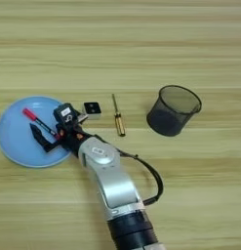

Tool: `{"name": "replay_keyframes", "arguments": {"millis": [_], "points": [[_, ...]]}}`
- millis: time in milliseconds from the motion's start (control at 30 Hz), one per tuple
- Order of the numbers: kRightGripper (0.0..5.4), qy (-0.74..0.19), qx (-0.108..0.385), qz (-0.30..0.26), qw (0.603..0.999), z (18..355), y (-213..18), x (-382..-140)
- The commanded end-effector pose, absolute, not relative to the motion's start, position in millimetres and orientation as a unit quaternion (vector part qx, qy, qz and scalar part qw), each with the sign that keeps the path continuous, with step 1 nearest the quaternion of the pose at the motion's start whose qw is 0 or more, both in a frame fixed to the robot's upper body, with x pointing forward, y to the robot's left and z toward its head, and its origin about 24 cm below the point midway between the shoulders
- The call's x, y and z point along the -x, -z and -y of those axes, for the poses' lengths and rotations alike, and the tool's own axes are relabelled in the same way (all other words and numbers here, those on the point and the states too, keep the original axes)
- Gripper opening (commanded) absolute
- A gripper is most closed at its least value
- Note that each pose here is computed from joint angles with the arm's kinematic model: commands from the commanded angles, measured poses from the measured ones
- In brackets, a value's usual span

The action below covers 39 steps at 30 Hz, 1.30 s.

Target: Move the objects on the table

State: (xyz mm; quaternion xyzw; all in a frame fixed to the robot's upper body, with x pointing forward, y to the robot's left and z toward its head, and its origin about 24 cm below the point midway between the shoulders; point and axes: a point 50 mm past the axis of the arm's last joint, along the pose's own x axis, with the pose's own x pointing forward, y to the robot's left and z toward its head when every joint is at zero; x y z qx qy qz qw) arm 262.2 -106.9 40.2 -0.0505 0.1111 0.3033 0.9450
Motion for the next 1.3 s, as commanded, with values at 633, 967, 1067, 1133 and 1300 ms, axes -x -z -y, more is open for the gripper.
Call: {"name": "replay_keyframes", "arguments": {"millis": [633,967,1067,1133,1300], "points": [[4.23,-0.303,0.04,-0.12,0.944,101,-42,-278],[3.0,-0.302,0.038,-0.119,0.945,102,-42,-278],[2.74,-0.302,0.039,-0.119,0.945,102,-42,-278],[2.52,-0.302,0.038,-0.119,0.945,102,-42,-278],[2.03,-0.302,0.036,-0.119,0.945,102,-42,-278]]}}
